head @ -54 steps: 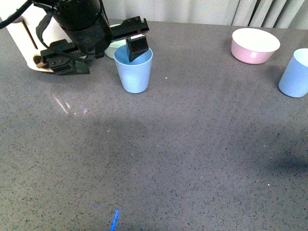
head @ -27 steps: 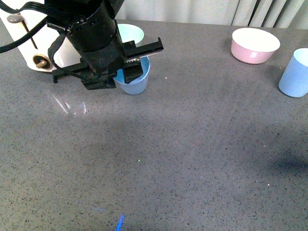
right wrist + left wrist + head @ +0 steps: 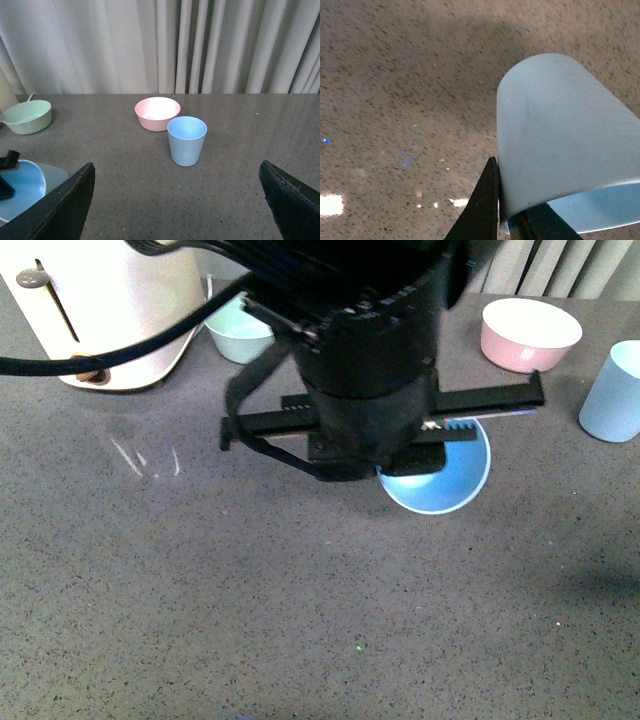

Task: Stack blue cups with both arms

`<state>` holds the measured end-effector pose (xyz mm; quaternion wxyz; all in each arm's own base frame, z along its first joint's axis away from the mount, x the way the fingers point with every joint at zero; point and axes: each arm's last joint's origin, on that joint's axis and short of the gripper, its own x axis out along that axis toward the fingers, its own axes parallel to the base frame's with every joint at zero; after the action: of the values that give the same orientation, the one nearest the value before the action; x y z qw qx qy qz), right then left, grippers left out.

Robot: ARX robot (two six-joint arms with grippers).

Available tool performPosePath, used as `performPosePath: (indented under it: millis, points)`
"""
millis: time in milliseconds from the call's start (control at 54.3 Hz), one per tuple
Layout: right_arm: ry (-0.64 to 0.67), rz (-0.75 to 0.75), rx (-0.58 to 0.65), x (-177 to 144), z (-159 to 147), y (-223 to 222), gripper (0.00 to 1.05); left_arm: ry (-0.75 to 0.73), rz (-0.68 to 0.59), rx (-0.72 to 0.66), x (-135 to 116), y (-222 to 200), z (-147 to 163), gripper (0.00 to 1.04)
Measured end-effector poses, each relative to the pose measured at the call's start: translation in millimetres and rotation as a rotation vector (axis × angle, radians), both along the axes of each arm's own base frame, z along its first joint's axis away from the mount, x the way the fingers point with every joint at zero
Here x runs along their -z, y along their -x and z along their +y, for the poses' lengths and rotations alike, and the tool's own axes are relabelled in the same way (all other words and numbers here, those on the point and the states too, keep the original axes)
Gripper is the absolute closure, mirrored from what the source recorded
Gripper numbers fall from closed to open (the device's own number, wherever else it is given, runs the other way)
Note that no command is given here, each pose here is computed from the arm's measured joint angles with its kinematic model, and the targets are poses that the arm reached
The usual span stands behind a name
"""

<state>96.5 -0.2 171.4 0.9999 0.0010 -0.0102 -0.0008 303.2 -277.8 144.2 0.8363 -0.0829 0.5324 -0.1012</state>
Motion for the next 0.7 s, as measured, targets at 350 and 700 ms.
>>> performPosePath:
  millis: [350,700]
  points:
    - [0.0,0.0,0.0,0,0,0,0.09,-0.016,0.035,0.016,17,-4,-21,1.0]
    - [0.0,0.0,0.0,0,0,0,0.09,-0.002,0.037,0.013,15,-4,-23,0.5]
